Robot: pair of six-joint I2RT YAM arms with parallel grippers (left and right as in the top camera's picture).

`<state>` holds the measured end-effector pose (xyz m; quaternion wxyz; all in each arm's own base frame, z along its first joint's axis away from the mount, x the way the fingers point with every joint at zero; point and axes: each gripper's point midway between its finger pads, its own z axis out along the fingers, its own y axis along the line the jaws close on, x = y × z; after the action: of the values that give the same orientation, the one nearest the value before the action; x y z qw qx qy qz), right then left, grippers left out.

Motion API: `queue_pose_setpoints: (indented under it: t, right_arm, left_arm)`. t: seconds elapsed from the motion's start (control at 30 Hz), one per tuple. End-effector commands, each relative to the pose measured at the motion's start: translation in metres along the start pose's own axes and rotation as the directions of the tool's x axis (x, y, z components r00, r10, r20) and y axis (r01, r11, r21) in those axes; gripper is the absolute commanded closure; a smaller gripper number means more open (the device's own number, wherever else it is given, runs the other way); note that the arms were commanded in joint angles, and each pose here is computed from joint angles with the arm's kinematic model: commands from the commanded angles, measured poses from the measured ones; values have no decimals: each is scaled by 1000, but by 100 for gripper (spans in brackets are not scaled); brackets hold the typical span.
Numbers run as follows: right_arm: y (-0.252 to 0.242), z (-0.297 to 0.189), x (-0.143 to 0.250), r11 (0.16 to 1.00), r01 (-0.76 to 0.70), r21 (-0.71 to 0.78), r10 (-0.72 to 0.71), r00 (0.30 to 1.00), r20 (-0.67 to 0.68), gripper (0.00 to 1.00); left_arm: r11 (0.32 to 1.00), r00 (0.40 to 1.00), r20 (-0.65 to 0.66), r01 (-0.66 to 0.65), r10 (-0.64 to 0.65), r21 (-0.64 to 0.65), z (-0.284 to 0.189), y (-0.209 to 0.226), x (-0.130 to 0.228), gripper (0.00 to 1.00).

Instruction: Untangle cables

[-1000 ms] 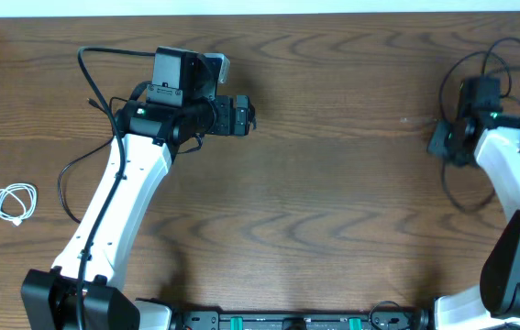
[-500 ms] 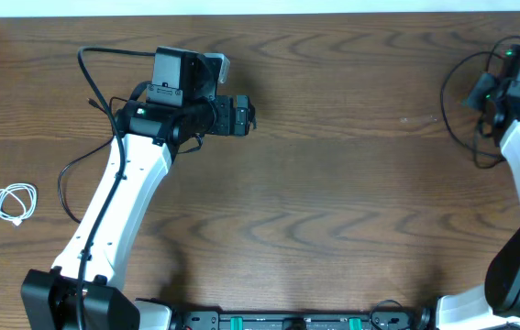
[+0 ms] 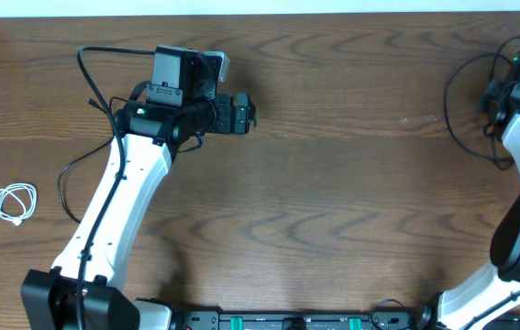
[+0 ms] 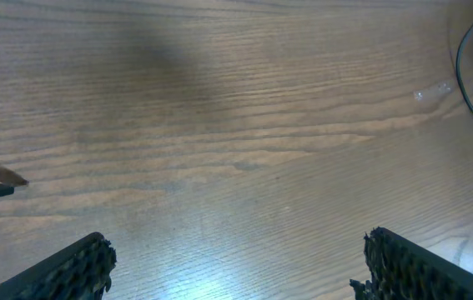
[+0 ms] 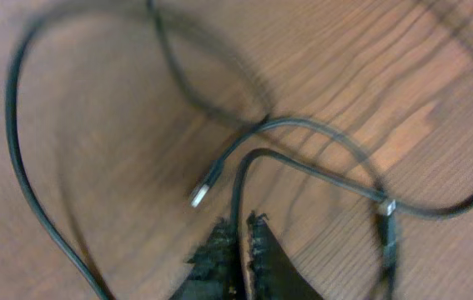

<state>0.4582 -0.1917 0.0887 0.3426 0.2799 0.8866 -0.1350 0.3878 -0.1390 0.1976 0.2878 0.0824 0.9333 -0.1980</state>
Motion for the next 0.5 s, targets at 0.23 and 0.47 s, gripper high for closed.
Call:
queue_pose_setpoints:
  t: [0.23,0.47]
  right_arm:
    - [3,-4,22,997,60,-39,-63,993,-102,17]
    - [7,-22,32,994,67,-91,-82,983,-162,8]
  left_arm:
    - [1000,1000,8,-12,12,-7,-4,-1,0,4]
    - [1000,1000,5,-11,11,-7,-4,-1,0,4]
